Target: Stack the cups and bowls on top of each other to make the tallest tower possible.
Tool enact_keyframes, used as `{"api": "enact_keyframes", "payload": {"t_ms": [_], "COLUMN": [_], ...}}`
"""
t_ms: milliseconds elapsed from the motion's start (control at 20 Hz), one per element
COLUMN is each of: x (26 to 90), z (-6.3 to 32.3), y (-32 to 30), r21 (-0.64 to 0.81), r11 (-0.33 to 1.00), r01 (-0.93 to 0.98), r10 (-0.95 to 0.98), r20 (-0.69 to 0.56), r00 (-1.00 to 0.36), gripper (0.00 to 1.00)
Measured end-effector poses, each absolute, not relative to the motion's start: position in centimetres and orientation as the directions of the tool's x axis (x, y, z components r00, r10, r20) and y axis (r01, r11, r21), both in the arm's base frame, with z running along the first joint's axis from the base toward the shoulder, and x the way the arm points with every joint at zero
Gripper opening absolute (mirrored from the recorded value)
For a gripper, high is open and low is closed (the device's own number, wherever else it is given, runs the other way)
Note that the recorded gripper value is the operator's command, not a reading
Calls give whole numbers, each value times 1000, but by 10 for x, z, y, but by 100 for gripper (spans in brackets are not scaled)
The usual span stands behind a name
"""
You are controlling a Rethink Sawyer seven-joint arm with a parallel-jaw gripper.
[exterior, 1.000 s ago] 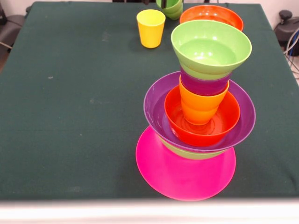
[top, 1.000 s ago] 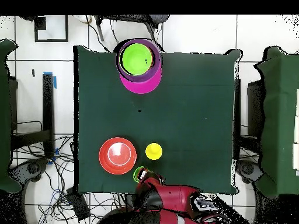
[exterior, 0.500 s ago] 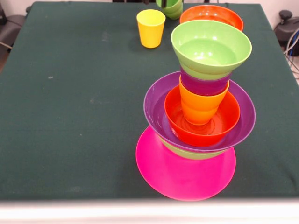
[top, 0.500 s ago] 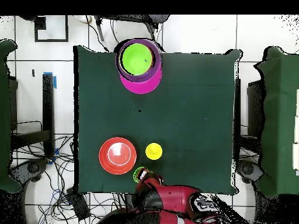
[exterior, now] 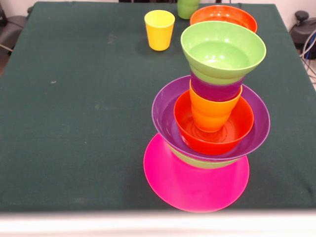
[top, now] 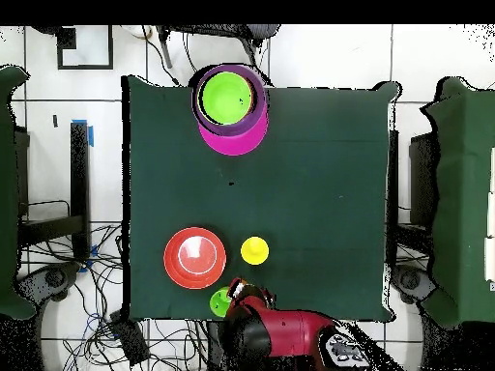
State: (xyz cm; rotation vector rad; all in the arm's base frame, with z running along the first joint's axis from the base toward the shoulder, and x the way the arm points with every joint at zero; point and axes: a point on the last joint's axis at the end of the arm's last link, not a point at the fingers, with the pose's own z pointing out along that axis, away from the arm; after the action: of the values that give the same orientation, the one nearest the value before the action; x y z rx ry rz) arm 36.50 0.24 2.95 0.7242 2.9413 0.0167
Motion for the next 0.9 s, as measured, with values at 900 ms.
{"api": "enact_keyframes", "payload": {"t_ms": [900], "x": [371], "z": [51], "y": [-5], "r21": [28], "r11": [878], "r01": [478], "r10": [477], "r20": [-116], "r00": [-871], "gripper": [100]}}
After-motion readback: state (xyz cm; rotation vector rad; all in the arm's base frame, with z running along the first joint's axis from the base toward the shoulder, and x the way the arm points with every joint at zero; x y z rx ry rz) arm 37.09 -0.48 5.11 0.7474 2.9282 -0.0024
